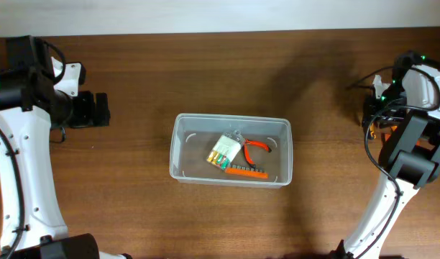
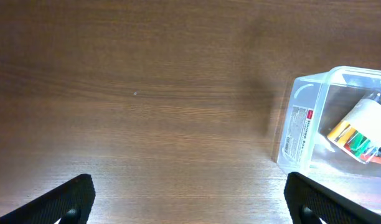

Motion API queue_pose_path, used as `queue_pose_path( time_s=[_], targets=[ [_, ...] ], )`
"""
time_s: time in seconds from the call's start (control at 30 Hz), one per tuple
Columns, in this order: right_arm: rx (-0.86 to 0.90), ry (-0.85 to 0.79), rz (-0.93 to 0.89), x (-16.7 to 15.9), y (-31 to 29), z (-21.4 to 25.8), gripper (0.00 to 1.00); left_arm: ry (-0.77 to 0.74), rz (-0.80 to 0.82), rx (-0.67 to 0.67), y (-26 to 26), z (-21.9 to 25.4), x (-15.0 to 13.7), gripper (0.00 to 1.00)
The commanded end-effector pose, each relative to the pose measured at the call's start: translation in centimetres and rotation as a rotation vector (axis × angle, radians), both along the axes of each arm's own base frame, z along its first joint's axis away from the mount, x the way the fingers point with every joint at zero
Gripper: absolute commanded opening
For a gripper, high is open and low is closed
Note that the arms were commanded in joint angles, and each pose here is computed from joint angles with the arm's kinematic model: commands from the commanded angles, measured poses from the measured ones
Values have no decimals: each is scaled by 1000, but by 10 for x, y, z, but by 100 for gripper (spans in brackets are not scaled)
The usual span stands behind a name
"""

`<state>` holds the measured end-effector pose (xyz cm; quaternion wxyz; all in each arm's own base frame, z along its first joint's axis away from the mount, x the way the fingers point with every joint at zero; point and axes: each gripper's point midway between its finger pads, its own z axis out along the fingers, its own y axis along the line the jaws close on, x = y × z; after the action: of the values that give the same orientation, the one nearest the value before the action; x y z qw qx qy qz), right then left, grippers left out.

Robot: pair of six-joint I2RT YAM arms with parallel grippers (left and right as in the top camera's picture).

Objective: Pack container

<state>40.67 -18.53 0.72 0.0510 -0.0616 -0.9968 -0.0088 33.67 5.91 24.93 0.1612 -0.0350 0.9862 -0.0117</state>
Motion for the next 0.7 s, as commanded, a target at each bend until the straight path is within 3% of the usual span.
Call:
queue_pose_path(
  time_s=[0.0,0.1,0.57,0.67],
  targets=[
    [0,27,5,-4,0,-11,51,-10,9,-12,-1,2,3,99],
    [2,32,5,-5,0,-15,50,-10,9,-12,-1,2,3,99],
    [5,40,5,-5,1,-19,12,-10,8,-12,-1,2,3,99],
    [6,40,5,-5,1,-19,8,-10,8,-12,-1,2,3,99]
  ],
)
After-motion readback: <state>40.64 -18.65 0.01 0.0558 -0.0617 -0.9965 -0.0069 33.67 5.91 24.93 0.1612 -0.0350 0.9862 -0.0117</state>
